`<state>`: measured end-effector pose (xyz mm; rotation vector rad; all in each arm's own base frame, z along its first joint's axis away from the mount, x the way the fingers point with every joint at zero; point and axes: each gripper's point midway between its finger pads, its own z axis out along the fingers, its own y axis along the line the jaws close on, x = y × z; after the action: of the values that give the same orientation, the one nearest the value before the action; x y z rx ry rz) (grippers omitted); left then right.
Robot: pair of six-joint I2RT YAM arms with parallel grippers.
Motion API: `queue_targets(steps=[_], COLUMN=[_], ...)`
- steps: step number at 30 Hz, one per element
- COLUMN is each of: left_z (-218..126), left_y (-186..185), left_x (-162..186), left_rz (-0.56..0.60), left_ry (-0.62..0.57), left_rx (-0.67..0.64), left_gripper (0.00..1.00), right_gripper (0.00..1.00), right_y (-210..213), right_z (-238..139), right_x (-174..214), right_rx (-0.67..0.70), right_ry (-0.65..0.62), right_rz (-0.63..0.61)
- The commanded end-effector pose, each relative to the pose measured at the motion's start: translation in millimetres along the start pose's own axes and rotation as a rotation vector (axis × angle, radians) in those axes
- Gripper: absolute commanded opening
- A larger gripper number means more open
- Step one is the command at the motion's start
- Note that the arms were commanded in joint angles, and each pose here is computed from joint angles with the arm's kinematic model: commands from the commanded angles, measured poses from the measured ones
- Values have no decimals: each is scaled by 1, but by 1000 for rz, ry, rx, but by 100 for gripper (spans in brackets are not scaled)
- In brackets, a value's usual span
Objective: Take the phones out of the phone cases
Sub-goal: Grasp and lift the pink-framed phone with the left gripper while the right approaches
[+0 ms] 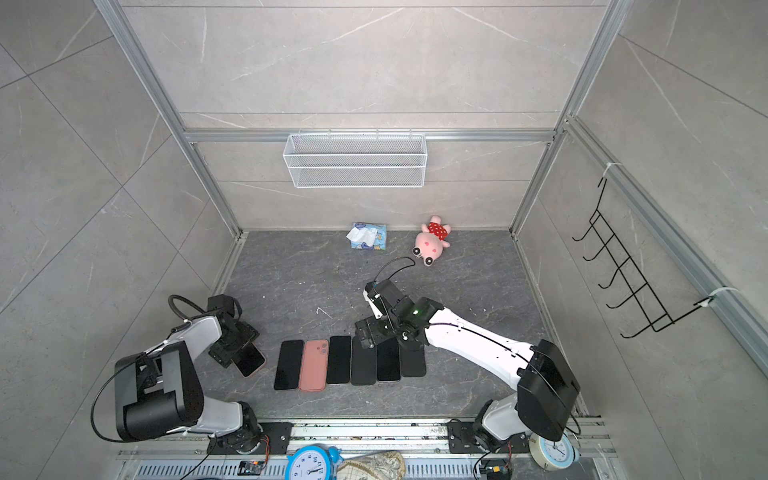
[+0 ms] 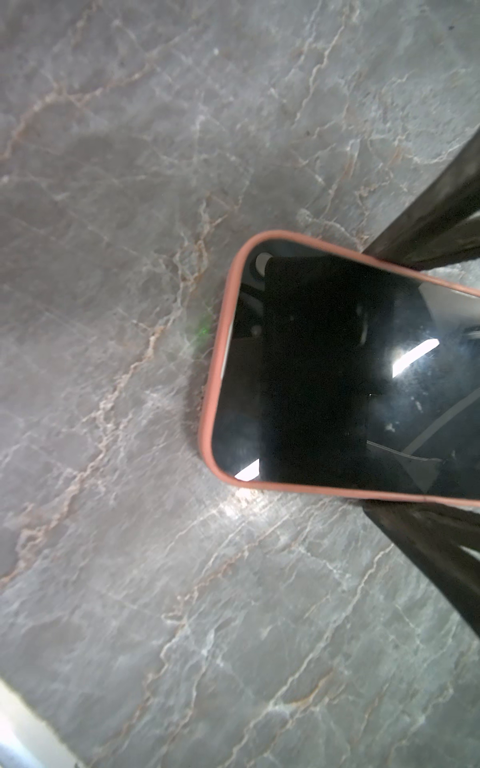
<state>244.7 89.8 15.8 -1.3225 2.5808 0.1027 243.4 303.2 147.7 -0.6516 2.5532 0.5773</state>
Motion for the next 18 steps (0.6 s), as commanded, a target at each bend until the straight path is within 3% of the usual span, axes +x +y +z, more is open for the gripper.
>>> queue_targets(steps=[1,11,18], left_z=[-3,-15,-29], left_y=[-2,-16,-24], left_x=[4,3,0], left_rz=[-5,10,8], left_ry=[9,-4,-29], left_rx=[35,132,195], left_gripper=[74,56,53], right_gripper=[99,99,99], right_y=[23,70,95], right_z=[13,44,59], right_x=[-14,-27,-28], right_rx=[-107,-274,-333], right_ry=[-16,8,35], right_rz=[35,52,32])
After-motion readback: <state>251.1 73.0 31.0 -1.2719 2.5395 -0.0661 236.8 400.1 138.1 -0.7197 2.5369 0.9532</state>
